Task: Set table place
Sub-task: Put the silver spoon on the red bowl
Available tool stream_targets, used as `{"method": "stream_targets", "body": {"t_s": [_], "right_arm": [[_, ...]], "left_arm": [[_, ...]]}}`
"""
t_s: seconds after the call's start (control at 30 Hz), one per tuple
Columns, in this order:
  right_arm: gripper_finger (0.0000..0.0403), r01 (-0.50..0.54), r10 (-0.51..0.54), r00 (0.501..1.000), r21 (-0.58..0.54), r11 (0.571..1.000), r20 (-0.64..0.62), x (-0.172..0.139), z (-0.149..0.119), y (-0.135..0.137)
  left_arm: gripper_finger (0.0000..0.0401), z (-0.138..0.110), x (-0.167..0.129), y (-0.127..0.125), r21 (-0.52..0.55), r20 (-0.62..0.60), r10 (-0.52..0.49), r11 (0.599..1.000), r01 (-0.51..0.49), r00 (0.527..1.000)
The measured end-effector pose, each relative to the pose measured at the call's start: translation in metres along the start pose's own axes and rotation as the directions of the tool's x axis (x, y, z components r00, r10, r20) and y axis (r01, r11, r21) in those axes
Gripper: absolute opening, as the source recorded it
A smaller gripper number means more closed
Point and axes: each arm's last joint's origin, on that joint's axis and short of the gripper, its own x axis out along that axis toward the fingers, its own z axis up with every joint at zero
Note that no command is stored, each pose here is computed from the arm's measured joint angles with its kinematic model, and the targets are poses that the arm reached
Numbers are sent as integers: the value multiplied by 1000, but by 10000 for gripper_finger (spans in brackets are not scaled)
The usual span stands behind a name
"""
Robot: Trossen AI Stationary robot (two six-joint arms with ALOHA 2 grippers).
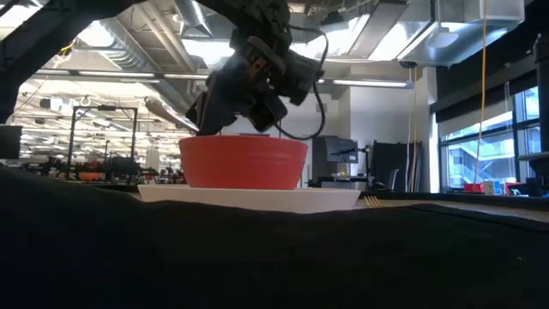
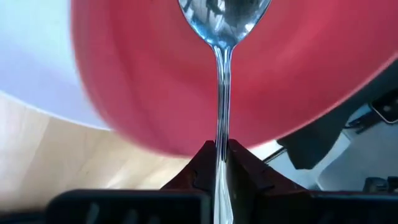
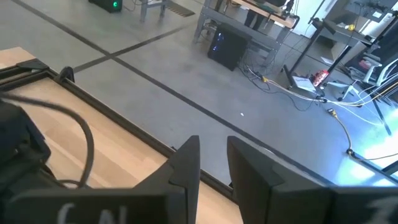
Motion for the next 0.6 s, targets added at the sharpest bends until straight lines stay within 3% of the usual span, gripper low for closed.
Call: {"method": "stream_targets", "body": {"t_s": [0.6], "right_arm": [[85, 0, 0, 1000, -1, 1000, 0, 0, 0, 0]], "left_arm": [[18, 16, 29, -6, 23, -88, -13, 1000, 15, 996]]}}
